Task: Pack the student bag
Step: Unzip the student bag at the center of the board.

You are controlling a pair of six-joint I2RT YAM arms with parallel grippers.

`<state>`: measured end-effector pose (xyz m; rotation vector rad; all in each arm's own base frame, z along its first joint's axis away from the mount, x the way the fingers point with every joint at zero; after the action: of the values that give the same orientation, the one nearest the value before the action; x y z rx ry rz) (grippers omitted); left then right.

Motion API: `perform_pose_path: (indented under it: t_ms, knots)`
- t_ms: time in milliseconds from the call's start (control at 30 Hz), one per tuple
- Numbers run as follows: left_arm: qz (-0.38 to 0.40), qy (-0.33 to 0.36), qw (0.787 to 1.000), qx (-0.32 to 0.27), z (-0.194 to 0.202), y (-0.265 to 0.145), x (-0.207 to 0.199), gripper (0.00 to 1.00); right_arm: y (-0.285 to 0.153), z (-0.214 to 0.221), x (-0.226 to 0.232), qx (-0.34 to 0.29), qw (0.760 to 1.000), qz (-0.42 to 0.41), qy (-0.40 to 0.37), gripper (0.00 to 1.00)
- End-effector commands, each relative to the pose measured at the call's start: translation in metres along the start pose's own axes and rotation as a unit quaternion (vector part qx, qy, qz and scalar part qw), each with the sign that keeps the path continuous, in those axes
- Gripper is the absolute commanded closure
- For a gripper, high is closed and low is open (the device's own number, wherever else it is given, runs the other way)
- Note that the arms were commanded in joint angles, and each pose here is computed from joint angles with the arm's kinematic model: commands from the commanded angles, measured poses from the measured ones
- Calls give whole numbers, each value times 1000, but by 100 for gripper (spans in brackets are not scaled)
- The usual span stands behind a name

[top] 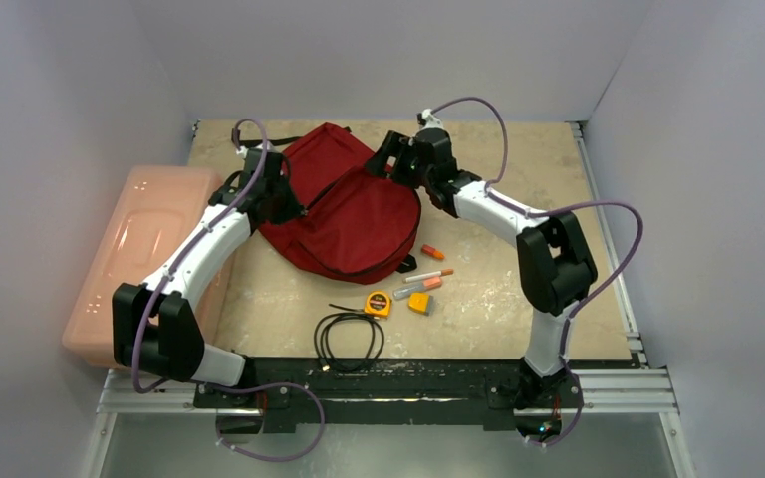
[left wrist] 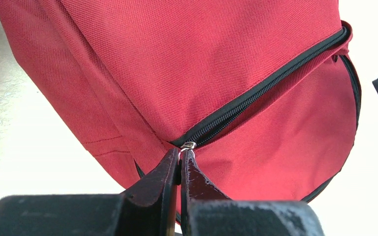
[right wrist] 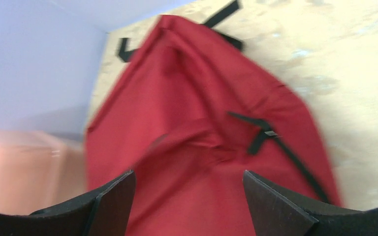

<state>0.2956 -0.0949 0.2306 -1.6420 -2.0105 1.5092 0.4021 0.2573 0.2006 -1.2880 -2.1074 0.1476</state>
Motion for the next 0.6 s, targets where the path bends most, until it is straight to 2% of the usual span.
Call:
perform_pose_path:
  t_ms: [0,100,200,300,467,500,567]
  knots:
    - [24,5,1000,3,-3,-1,-5,100,-7,3,57,2,993,-58,99,17]
    - [26,6,1000,9,-3,2,-6,100,7,8,73,18,989,-86,119,18]
    - [25,8,1000,9,-3,2,-6,100,19,13,77,12,992,-54,112,19]
    - [31,11,999,10,-4,-1,-7,100,22,18,70,1,993,-30,110,27]
    - [38,20,999,2,-5,-10,-7,100,13,25,63,-32,994,-45,98,53]
    - [45,23,999,3,-6,-13,-8,96,15,27,63,-32,994,-49,91,65]
    - [63,30,998,1,-7,-18,-12,84,17,30,62,-29,994,-72,83,80]
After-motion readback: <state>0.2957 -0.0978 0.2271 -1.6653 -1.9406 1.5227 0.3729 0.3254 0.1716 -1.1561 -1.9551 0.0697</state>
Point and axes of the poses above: each gripper's point midway between its finger pads, its own y axis out along the fingers, its own x axis along the line the jaws close on, z = x × y, the point moved 10 cm from there along -y, back along the fingers, and after that the axes turned 9 degrees about -y, right-handed, at the moved point
